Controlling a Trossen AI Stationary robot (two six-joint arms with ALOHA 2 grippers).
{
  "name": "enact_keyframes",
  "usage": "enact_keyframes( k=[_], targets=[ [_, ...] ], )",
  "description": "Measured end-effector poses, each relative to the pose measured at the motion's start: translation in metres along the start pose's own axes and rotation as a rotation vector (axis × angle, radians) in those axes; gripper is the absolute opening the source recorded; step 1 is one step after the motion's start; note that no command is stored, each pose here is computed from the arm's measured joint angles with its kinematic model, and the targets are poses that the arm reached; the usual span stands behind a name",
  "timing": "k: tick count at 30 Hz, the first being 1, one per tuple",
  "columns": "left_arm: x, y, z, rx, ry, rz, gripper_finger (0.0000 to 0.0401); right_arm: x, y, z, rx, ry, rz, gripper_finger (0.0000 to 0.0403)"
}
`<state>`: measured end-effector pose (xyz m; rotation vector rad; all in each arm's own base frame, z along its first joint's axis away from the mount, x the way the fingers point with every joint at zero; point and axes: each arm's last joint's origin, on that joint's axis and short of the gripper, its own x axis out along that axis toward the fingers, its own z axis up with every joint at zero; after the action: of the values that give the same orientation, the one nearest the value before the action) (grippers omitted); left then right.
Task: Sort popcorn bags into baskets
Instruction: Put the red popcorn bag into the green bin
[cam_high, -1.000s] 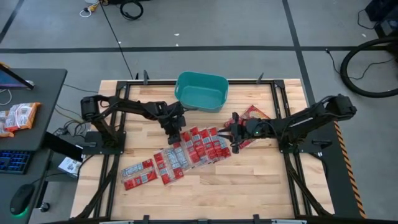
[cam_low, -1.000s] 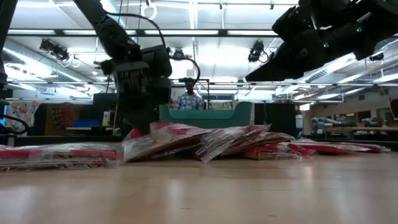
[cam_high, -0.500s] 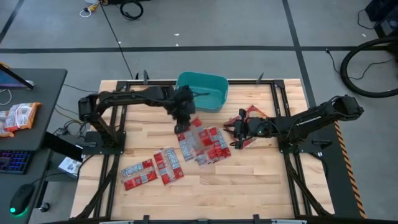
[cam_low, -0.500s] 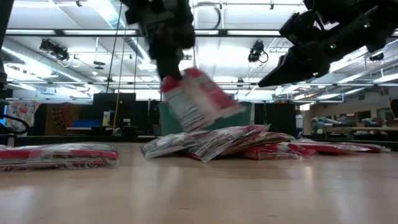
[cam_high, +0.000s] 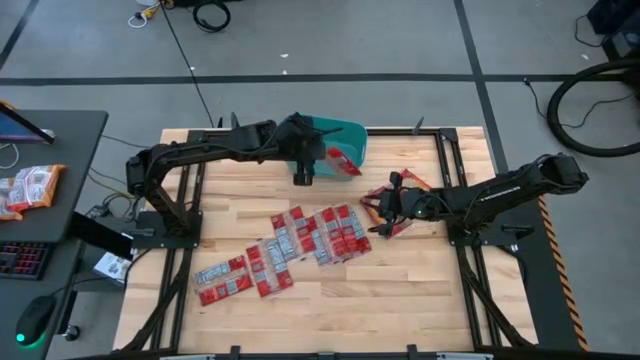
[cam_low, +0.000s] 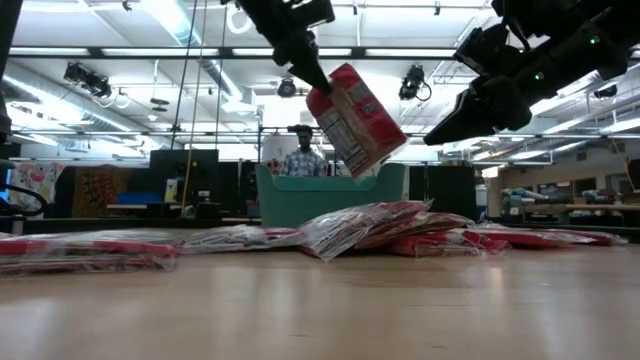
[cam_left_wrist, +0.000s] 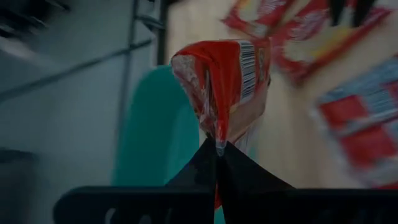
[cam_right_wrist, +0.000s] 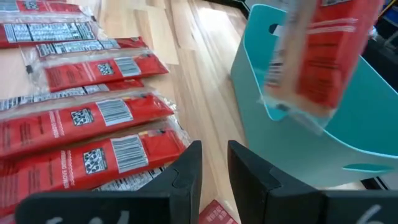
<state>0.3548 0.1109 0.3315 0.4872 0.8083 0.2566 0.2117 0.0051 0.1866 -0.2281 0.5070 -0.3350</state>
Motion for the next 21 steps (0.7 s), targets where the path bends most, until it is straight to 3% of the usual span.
enact_keyframes(
  k=[10,15,21],
  targets=[
    [0.006,0.023,-0.002,0.217,-0.021,0.145,0.0008,0.0,0.0,-0.001,0.003,0.011,-0.001,0.0082],
    [0.031,0.035,-0.015,0.283,-0.01,0.12,0.0008,0.0,0.0,-0.001,0.009,0.005,0.0,0.0082],
    [0.067,0.04,-0.036,0.553,0.038,0.056,0.0006,0.0,0.0,-0.001,0.015,0.006,0.005,0.0082]
  ],
)
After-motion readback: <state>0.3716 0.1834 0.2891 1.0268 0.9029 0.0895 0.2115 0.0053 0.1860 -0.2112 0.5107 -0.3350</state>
